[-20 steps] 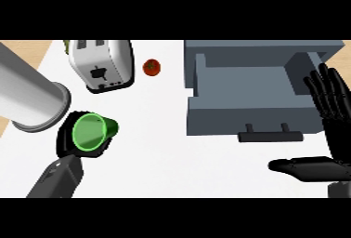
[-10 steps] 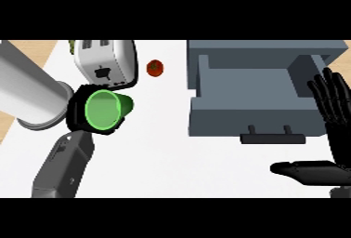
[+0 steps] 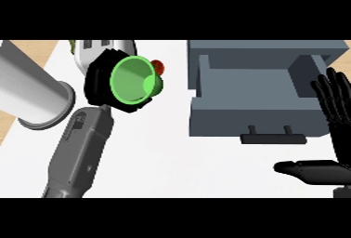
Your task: Pick up the cup, place it into the drawer and close the drawer
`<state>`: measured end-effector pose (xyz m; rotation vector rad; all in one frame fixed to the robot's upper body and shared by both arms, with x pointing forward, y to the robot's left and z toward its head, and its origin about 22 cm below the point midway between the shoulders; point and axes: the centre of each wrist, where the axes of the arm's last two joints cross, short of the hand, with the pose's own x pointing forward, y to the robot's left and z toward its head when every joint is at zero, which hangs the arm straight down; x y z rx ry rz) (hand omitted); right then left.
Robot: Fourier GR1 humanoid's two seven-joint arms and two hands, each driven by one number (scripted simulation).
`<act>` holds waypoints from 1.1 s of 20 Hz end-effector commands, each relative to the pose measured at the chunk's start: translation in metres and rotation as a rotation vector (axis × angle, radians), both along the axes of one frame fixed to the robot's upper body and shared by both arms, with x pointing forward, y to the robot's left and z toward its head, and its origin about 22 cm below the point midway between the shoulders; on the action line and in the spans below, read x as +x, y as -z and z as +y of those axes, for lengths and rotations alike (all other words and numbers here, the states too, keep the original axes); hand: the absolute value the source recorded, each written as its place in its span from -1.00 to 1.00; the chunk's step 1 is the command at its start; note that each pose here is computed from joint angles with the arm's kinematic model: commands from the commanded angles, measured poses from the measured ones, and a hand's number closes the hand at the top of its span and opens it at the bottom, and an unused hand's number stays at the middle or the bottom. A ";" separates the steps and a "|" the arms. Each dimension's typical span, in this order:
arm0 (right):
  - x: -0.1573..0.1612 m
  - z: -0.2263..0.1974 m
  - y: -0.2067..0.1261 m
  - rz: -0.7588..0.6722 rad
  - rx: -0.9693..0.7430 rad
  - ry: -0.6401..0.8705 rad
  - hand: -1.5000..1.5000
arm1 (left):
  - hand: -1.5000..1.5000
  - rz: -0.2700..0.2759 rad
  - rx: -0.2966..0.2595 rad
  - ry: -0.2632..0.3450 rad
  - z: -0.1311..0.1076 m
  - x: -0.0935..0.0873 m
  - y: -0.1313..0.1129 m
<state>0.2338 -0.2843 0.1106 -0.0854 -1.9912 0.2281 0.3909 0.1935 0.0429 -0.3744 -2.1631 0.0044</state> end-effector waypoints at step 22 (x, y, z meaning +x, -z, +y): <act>-0.005 -0.011 0.012 -0.010 0.009 -0.027 -1.00 | 1.00 0.170 0.173 0.003 -0.152 0.040 -0.110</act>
